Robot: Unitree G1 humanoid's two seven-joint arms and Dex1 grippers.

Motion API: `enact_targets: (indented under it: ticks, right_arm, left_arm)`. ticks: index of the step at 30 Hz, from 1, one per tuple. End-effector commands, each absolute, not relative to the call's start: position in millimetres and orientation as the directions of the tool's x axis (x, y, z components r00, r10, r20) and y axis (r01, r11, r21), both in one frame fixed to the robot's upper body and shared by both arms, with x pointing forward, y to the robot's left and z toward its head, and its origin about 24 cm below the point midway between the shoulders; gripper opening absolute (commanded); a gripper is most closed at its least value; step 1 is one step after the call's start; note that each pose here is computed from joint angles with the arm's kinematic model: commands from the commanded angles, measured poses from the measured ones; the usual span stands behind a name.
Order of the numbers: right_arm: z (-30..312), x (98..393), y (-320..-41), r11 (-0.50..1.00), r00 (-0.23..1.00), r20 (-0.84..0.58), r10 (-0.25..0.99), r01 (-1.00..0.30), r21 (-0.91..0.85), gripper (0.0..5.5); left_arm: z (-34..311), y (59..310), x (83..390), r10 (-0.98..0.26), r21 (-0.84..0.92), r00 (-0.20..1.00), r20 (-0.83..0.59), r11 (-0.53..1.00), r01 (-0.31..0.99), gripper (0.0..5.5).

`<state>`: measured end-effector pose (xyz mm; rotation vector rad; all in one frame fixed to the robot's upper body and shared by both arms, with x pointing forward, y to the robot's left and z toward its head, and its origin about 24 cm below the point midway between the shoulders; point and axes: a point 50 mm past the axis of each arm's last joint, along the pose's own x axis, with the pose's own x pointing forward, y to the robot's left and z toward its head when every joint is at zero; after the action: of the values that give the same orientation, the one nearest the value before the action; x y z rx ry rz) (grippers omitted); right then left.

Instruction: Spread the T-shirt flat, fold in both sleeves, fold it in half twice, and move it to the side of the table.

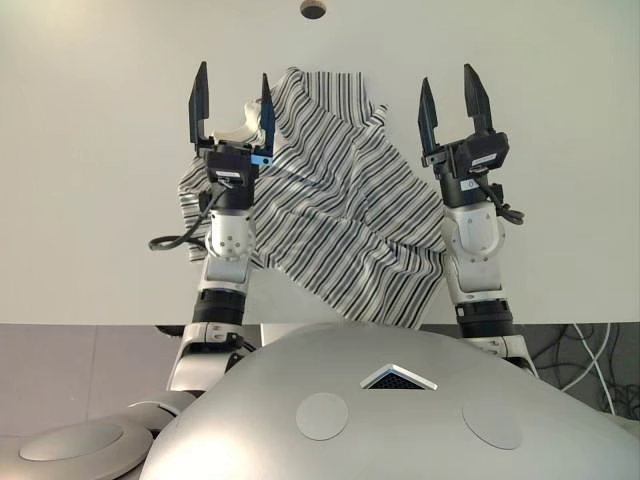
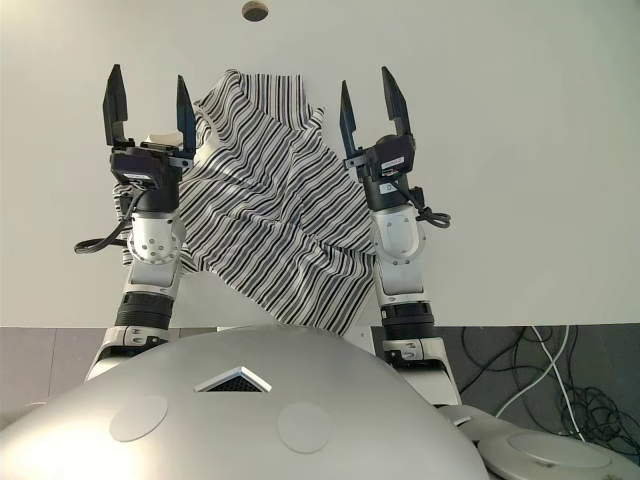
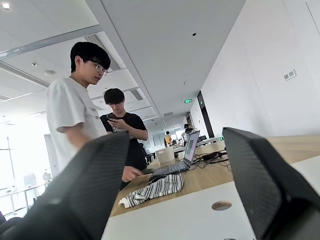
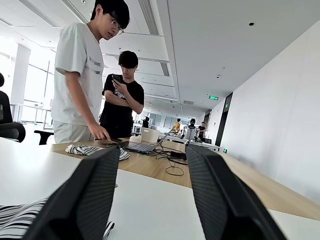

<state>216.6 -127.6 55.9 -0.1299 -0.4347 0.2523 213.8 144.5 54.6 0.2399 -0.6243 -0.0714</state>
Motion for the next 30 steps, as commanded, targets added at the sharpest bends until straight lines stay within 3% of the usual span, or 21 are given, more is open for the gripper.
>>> enact_targets:
  ticks: [1, 17, 25, 30]
  right_arm:
    - [59.9, 221.1, -125.1, 0.958, 0.865, 0.417, 0.278, -0.218, -0.187, 2.43]
    - [57.7, 219.6, -123.1, 0.948, 0.861, 0.407, 0.304, -0.233, -0.216, 2.43]
    - [70.4, 228.3, -126.8, 0.905, 0.819, 0.418, 0.393, -0.262, -0.336, 2.43]
    - [72.3, 229.0, -118.7, 0.847, 0.778, 0.384, 0.498, -0.342, -0.406, 2.43]
  left_arm:
    - [58.1, 142.7, 217.2, -0.153, 0.258, 0.807, 0.571, 0.966, 0.000, 3.41]
    - [57.6, 139.3, 217.6, -0.158, 0.302, 0.825, 0.543, 0.953, -0.016, 3.41]
    - [59.2, 149.8, 215.1, -0.174, 0.342, 0.822, 0.542, 0.940, -0.026, 3.41]
    - [57.9, 147.0, 210.7, -0.249, 0.383, 0.819, 0.517, 0.923, 0.039, 3.41]
